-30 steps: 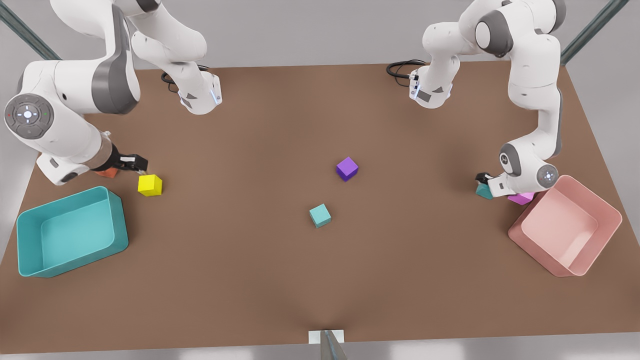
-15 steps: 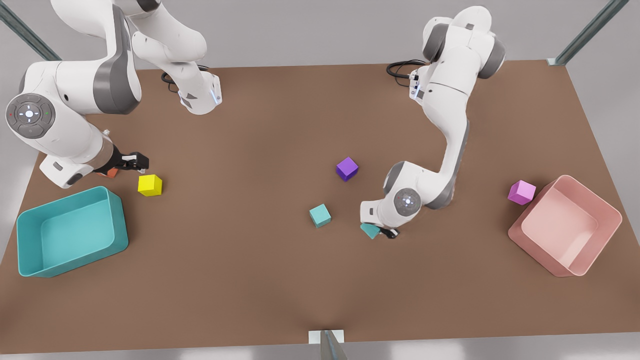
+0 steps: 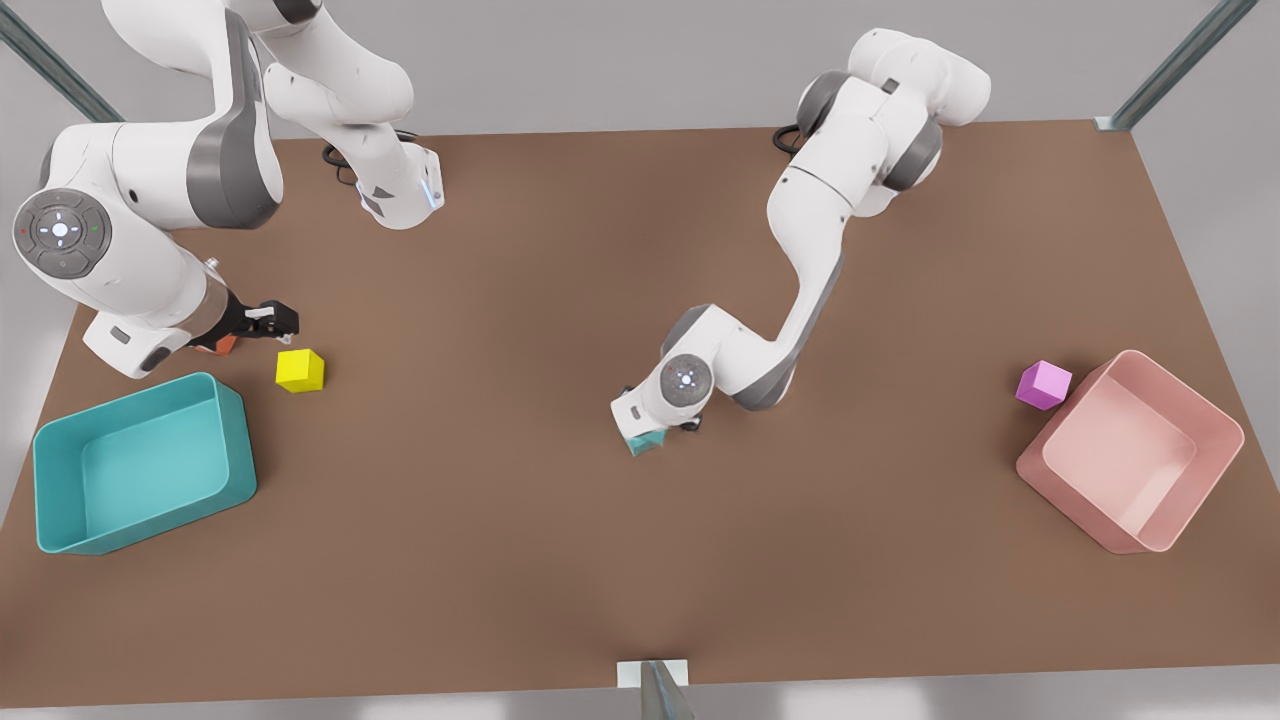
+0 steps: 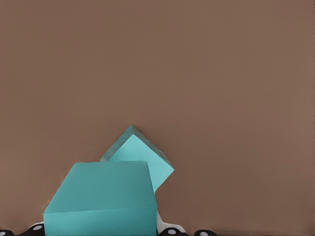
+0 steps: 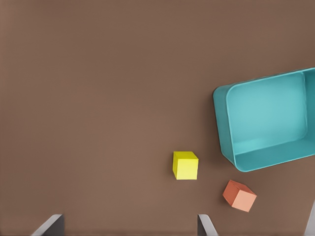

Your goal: Stack the two blue cubes on top of each other

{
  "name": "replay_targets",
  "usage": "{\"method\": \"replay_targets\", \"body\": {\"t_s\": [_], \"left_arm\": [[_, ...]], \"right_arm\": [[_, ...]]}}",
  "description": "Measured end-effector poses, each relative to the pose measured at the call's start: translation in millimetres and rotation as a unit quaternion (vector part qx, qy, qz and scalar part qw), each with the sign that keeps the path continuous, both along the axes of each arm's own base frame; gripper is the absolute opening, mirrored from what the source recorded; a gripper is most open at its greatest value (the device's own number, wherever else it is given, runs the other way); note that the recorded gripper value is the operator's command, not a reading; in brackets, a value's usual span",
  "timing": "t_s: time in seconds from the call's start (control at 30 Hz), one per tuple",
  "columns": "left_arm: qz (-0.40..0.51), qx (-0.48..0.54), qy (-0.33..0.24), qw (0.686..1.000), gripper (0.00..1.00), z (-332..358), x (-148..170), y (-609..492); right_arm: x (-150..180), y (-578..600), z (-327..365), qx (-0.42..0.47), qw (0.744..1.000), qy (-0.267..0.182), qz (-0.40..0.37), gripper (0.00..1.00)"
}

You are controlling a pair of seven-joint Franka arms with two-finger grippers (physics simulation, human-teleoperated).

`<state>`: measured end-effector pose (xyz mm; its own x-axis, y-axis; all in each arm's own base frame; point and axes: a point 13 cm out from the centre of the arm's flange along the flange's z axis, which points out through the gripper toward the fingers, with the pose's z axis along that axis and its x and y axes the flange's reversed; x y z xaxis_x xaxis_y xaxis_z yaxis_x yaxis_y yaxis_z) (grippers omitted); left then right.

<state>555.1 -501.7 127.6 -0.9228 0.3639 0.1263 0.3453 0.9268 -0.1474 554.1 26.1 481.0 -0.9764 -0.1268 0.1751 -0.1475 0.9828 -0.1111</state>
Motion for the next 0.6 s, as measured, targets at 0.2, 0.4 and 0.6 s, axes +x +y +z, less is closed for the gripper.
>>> {"method": "replay_targets", "body": {"t_s": [0.2, 0.4, 0.6], "left_arm": [[0.072, 0.023, 0.017, 0.997, 0.58, -6.6, -13.3, -5.3], [0.131, 0.033, 0.021, 0.991, 0.58, -14.2, -11.4, -4.8], [0.174, 0.029, 0.015, 0.984, 0.59, -15.9, -5.7, -11.1]], "right_arm": [[-0.6, 0.3, -1.1, 0.001, 1.000, 0.003, 0.006, 1.00], [-0.7, 1.2, -1.7, 0.002, 1.000, 0.005, 0.010, 1.00], [-1.0, -0.3, -2.0, 0.002, 1.000, 0.006, 0.011, 1.00]]}}
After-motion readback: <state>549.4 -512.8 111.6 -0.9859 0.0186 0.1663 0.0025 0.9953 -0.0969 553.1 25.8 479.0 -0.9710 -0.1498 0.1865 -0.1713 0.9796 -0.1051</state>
